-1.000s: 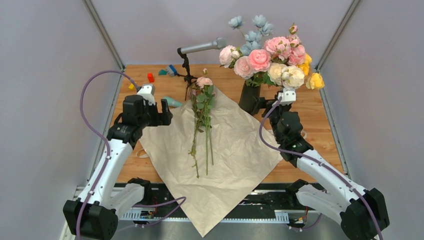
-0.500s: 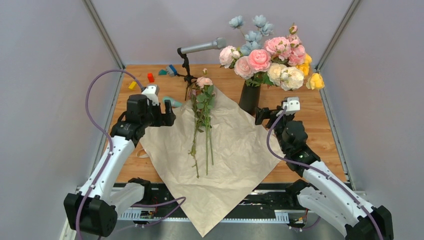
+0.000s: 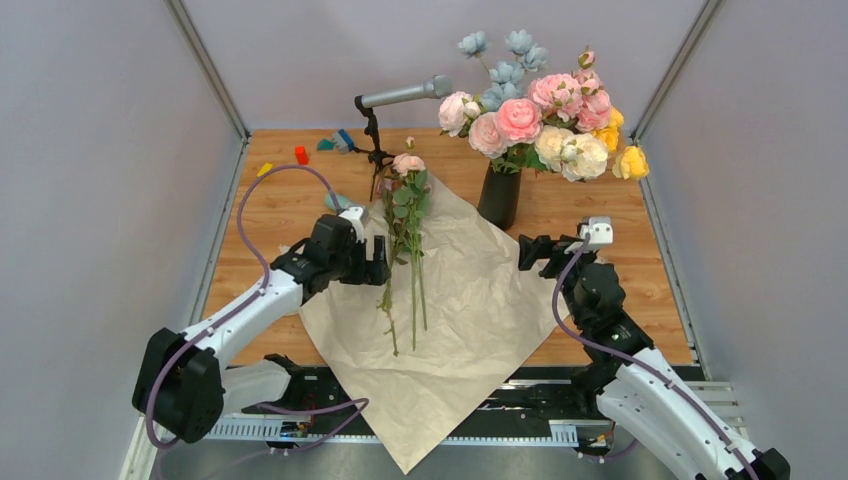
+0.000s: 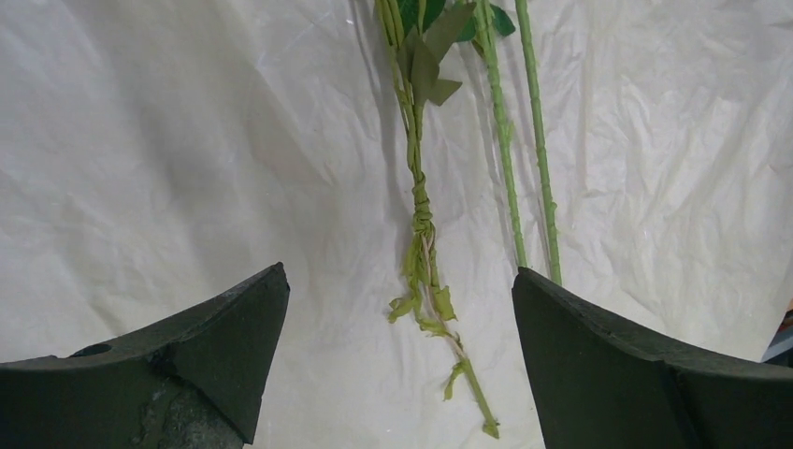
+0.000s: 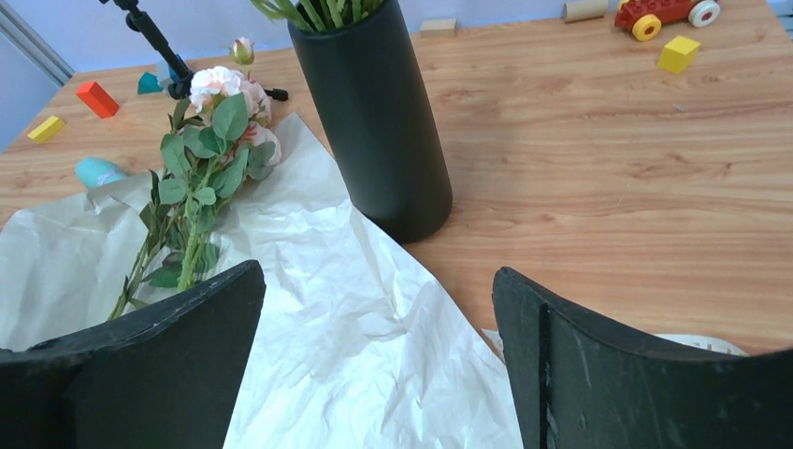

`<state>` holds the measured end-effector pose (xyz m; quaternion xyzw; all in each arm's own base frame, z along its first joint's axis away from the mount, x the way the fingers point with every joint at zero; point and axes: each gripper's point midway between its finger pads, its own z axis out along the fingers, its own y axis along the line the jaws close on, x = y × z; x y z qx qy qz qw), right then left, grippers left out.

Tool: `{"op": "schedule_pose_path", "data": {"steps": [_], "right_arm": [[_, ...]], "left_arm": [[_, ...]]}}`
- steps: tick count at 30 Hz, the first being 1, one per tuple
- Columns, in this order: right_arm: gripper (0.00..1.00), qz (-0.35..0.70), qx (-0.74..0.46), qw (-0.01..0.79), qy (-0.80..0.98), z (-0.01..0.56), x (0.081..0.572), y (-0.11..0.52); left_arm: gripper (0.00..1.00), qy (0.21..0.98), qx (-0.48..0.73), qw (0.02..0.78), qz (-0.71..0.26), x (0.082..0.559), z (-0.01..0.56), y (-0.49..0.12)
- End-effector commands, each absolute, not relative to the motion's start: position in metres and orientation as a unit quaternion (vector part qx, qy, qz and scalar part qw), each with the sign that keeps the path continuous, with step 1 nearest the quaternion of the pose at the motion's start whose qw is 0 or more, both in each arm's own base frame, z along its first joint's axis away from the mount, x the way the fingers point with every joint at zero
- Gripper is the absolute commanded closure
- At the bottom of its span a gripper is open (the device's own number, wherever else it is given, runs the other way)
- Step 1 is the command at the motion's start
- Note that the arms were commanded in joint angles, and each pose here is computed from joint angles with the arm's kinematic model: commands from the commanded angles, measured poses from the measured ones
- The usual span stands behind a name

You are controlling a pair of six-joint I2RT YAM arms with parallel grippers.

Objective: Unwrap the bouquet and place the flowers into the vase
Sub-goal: Pick up the fake flower from the wrapping paper.

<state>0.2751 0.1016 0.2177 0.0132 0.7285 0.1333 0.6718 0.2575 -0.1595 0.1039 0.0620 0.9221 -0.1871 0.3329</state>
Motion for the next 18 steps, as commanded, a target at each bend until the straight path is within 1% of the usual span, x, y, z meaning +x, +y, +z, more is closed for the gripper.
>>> {"op": "schedule_pose_path", "data": {"steps": [1, 3, 5, 11, 12, 18], "right_arm": [[0.07, 0.147, 0.030, 0.665, 0.732, 0.212, 0.270, 0.100], [0.07, 0.154, 0.031, 0.662, 0.733, 0.209, 0.268, 0.101], [0.07, 0.158, 0.032, 0.659, 0.734, 0.207, 0.266, 0.102], [0.07, 0.166, 0.036, 0.654, 0.737, 0.201, 0.263, 0.103], [0.07, 0.167, 0.036, 0.655, 0.736, 0.202, 0.262, 0.102], [0.07, 0.161, 0.036, 0.649, 0.743, 0.196, 0.259, 0.099]], "left_arm": [[0.05, 0.912, 0.033, 0.354, -0.207, 0.273, 0.104, -0.179], [0.06, 0.916, 0.034, 0.348, -0.196, 0.276, 0.094, -0.180], [0.11, 0.922, 0.038, 0.339, -0.184, 0.279, 0.086, -0.181], [0.26, 0.931, 0.048, 0.319, -0.171, 0.288, 0.070, -0.186], [0.30, 0.933, 0.050, 0.314, -0.169, 0.289, 0.067, -0.187], [0.39, 0.932, 0.052, 0.312, -0.175, 0.293, 0.064, -0.194]]}}
